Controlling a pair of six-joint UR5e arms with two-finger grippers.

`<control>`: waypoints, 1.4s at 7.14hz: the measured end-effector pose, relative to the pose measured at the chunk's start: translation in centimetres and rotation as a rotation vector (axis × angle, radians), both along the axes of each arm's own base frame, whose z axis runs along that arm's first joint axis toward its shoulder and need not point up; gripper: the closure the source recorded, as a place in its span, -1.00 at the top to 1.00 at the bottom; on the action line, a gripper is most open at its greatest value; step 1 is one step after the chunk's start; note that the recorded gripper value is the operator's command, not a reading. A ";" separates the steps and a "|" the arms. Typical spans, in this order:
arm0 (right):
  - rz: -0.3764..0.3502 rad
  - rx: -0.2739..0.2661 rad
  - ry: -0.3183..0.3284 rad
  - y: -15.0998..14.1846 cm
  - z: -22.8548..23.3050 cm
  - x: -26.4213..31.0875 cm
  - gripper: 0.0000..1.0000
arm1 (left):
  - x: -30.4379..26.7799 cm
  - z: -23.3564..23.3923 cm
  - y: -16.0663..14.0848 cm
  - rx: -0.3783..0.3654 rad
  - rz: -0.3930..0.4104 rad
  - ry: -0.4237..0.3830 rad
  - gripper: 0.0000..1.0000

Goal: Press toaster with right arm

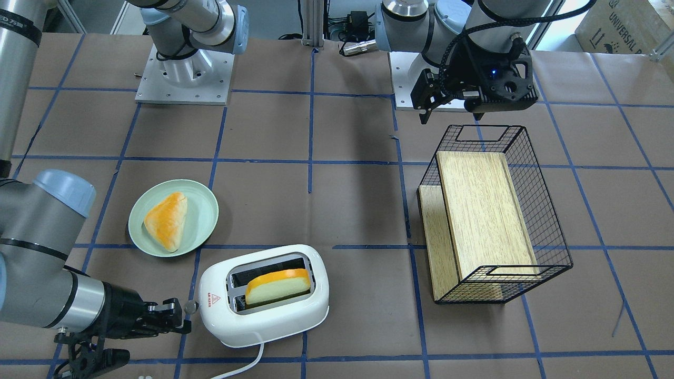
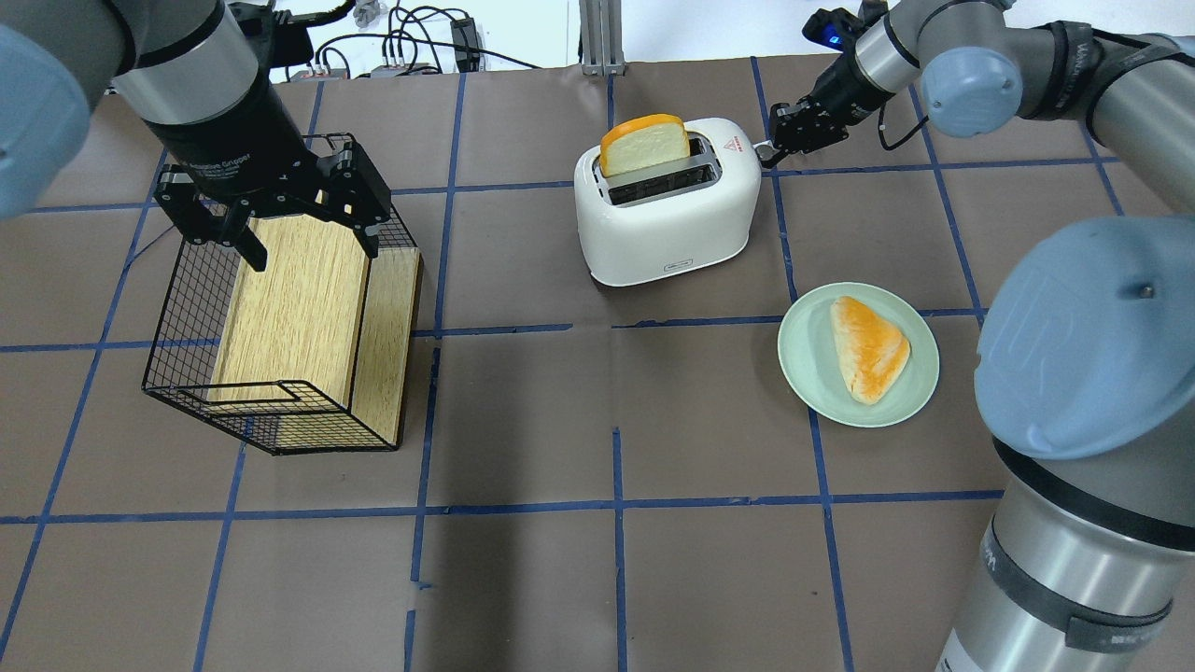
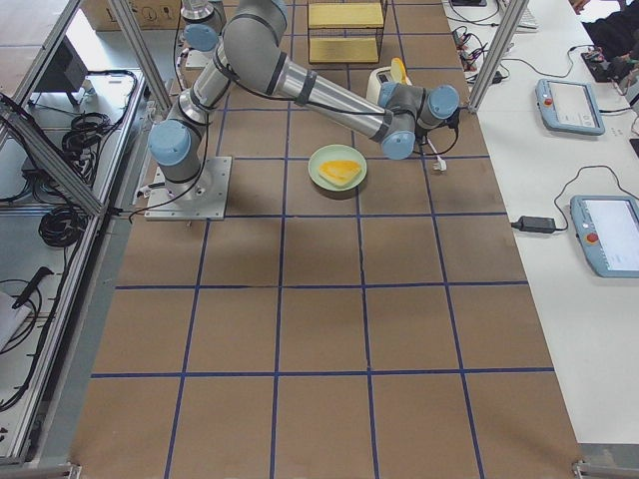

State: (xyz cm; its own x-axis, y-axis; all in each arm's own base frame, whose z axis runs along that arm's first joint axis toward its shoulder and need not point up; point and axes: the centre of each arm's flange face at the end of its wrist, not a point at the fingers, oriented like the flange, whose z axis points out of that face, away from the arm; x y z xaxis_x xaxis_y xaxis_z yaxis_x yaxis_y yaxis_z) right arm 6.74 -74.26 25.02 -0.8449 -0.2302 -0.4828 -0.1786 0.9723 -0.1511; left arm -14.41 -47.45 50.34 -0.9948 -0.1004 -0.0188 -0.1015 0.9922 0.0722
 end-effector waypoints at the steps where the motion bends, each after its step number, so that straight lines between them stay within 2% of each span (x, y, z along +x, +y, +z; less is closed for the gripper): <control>1: 0.001 -0.043 0.094 -0.5 2.9 -0.2 1.00 | 0.0 0.0 0.0 -0.001 0.000 0.000 1.00; 2: 0.021 -0.075 0.263 -0.4 7.5 0.6 1.00 | 0.0 0.0 0.0 -0.001 0.000 0.000 1.00; 3: 0.051 -0.081 0.435 0.3 12.1 2.3 1.00 | 0.0 0.0 0.0 -0.001 0.000 0.000 1.00; 4: 0.068 -0.096 0.546 1.1 15.7 3.5 1.00 | 0.0 0.0 0.0 -0.001 0.000 0.000 1.00; 5: 0.070 -0.115 0.582 2.1 18.5 4.1 1.00 | 0.0 0.0 0.0 0.000 0.000 0.000 1.00; 6: 0.076 -0.105 0.585 4.1 21.2 4.5 0.99 | 0.0 0.0 0.0 0.000 0.000 0.000 1.00; 8: 0.073 -0.008 0.566 10.6 26.4 4.6 1.00 | 0.0 0.0 0.0 -0.001 0.000 0.000 1.00; 10: 0.032 0.045 0.530 18.3 28.7 5.3 1.00 | 0.0 0.0 0.0 0.000 0.000 0.000 1.00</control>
State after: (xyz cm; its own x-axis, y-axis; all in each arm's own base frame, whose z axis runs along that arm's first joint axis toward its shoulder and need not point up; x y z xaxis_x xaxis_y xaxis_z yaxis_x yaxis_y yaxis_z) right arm 12.08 -55.96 53.74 -0.9685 -0.2489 -0.0017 -0.2489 0.9685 0.0096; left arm -14.41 -47.45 50.35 -0.9948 -0.1004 -0.0188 -0.1015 0.9922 0.0720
